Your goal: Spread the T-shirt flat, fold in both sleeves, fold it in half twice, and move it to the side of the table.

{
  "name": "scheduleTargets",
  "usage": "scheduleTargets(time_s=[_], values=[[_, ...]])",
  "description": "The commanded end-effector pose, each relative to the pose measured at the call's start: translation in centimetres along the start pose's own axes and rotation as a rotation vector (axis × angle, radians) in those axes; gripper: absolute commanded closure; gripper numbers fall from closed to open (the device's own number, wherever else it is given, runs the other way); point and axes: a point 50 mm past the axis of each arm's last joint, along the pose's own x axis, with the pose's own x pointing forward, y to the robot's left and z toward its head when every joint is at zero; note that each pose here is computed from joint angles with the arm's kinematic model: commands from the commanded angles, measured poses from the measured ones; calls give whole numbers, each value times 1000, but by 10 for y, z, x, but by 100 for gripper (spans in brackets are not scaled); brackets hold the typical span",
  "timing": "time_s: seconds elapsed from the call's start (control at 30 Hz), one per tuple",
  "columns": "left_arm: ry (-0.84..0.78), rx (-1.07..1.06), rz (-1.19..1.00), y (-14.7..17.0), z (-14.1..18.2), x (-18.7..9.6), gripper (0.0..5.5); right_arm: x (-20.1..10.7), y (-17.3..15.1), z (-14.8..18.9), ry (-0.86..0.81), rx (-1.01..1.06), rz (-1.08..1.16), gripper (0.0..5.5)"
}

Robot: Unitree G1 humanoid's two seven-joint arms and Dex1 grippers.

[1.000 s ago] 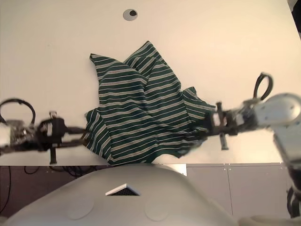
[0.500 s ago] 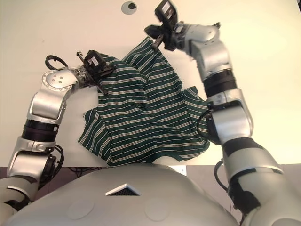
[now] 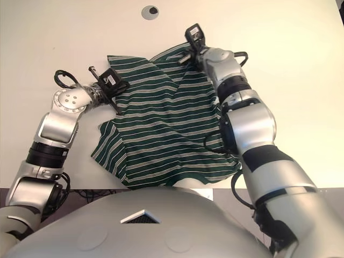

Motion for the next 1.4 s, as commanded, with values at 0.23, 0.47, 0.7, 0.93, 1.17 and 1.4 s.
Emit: scheduleTargets(time_s=[0.23, 0.47, 0.7, 0.93, 1.17, 1.4], values=[[-18, -189, -17, -3, 2, 16, 549, -2, -7, -7, -2, -71, -46, 550], [55, -298, -310, -57, -4, -25, 549, -12, -9, -31, 124, -266, 163, 550], [197, -263, -130, -44, -27, -22, 549, -20, -3, -53, 180, -283, 211, 550], [170, -220, 61, 26, -5, 23, 549, -7, -8, -20, 28, -299, -7, 550], [27, -315, 96, 67, 41, 60, 549, -12, -32, 12, -102, -366, -230, 550], [-261, -463, 245, 110, 37, 25, 527, -43, -50, 73, -565, -365, -388, 550]])
